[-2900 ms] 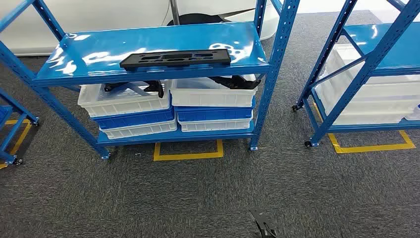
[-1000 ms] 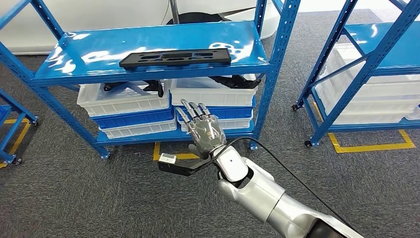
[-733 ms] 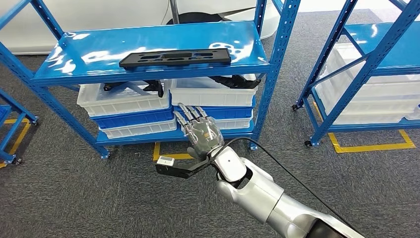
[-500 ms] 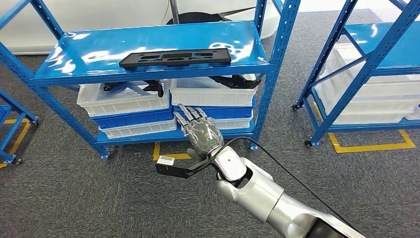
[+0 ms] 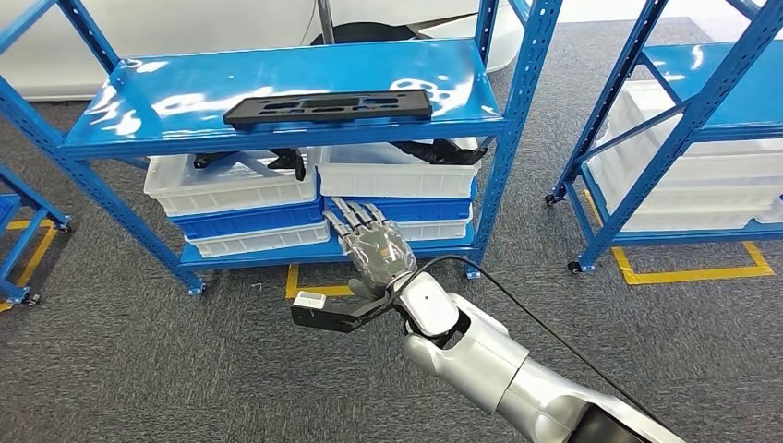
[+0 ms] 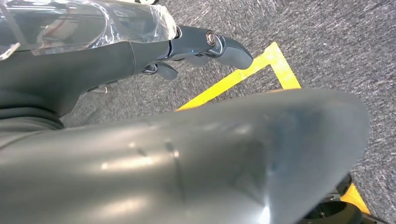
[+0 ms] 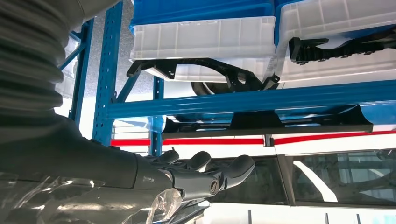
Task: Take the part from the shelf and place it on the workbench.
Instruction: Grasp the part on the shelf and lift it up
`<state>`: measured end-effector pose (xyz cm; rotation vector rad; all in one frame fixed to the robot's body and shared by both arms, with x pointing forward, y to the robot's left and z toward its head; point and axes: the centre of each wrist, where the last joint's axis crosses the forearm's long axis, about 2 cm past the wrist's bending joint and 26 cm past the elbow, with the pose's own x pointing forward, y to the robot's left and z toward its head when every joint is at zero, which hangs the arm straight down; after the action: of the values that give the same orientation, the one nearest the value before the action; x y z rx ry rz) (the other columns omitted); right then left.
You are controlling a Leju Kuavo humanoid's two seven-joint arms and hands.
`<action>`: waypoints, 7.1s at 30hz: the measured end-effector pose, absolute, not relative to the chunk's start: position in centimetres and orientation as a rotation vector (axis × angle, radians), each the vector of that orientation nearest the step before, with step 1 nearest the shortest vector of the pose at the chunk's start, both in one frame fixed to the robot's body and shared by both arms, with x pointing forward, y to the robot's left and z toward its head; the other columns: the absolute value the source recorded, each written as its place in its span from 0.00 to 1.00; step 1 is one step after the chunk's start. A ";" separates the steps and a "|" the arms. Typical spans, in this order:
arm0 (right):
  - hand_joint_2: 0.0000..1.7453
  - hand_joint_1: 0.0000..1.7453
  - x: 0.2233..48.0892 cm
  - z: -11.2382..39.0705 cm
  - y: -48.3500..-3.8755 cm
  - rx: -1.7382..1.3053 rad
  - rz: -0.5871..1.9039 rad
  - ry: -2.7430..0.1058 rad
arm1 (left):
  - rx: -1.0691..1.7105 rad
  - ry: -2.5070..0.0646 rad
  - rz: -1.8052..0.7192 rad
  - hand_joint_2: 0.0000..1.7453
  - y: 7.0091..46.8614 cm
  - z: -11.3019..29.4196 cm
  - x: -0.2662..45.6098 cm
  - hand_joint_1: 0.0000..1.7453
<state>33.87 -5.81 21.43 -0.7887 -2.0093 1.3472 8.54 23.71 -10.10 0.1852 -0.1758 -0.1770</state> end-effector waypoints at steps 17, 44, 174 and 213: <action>1.00 0.00 34.3 22.0 -6.1 -0.823 1.348 -2.020 | 0.194 -0.186 -0.178 0.00 24.0 -10.0 9.1 0.00; 1.00 0.00 34.0 22.3 -5.3 -0.808 1.378 -2.053 | 0.209 -0.186 -0.197 0.00 24.3 -10.0 9.1 0.00; 1.00 0.00 32.8 22.4 -3.3 -0.705 1.501 -2.033 | 0.205 -0.191 -0.210 0.00 23.9 -10.0 9.1 0.00; 1.00 0.00 32.4 22.1 -3.0 -0.671 1.518 -2.030 | 0.202 -0.188 -0.210 0.00 23.8 -10.0 8.9 0.00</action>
<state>32.40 -2.95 22.10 -0.6710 -2.0302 1.5180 8.93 23.81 -10.04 0.2023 -0.1877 -0.2095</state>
